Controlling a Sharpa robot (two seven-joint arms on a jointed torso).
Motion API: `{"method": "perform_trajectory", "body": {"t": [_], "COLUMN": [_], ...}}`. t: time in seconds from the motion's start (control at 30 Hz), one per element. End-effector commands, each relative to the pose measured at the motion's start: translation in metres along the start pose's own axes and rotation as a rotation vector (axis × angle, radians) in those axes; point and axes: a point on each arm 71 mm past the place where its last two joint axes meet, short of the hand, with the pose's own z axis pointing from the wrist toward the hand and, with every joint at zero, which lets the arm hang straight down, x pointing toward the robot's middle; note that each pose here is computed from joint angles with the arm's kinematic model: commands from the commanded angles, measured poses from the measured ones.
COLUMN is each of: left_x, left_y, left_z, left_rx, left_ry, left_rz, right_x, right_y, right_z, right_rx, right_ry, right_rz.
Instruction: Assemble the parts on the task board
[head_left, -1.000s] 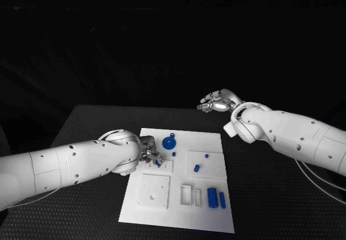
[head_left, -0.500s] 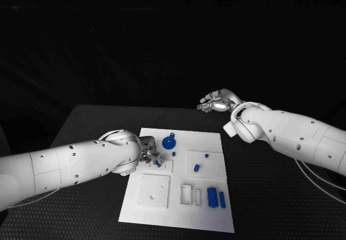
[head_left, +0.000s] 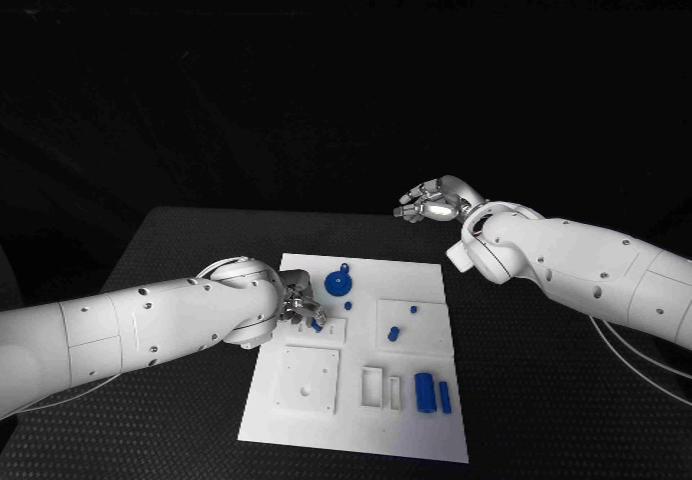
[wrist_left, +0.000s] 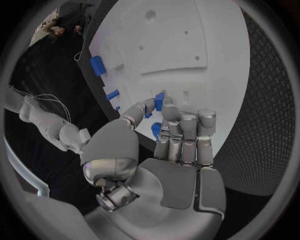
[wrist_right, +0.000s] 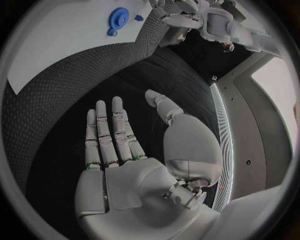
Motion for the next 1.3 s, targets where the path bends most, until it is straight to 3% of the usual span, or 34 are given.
{"method": "perform_trajectory", "body": {"t": [0.03,0.57,1.3], "left_x": [0.0039,0.0057,0.0064], "left_y": [0.0005,0.0057,0.0052], "left_z": [0.0001,-0.0002,0.0005], "left_rx": [0.001,-0.008,-0.011], "left_ry": [0.028,0.039,0.051], "left_rz": [0.007,-0.002,-0.004], "right_x": [0.0015,0.0008,0.0020], "right_y": [0.0016,0.0009,0.0019], "right_z": [0.0003,0.0004,0.0004], "right_rx": [-0.010,-0.008,-0.009], "right_ry": [0.014,0.012,0.016], "right_rz": [-0.007,-0.008,-0.007]}}
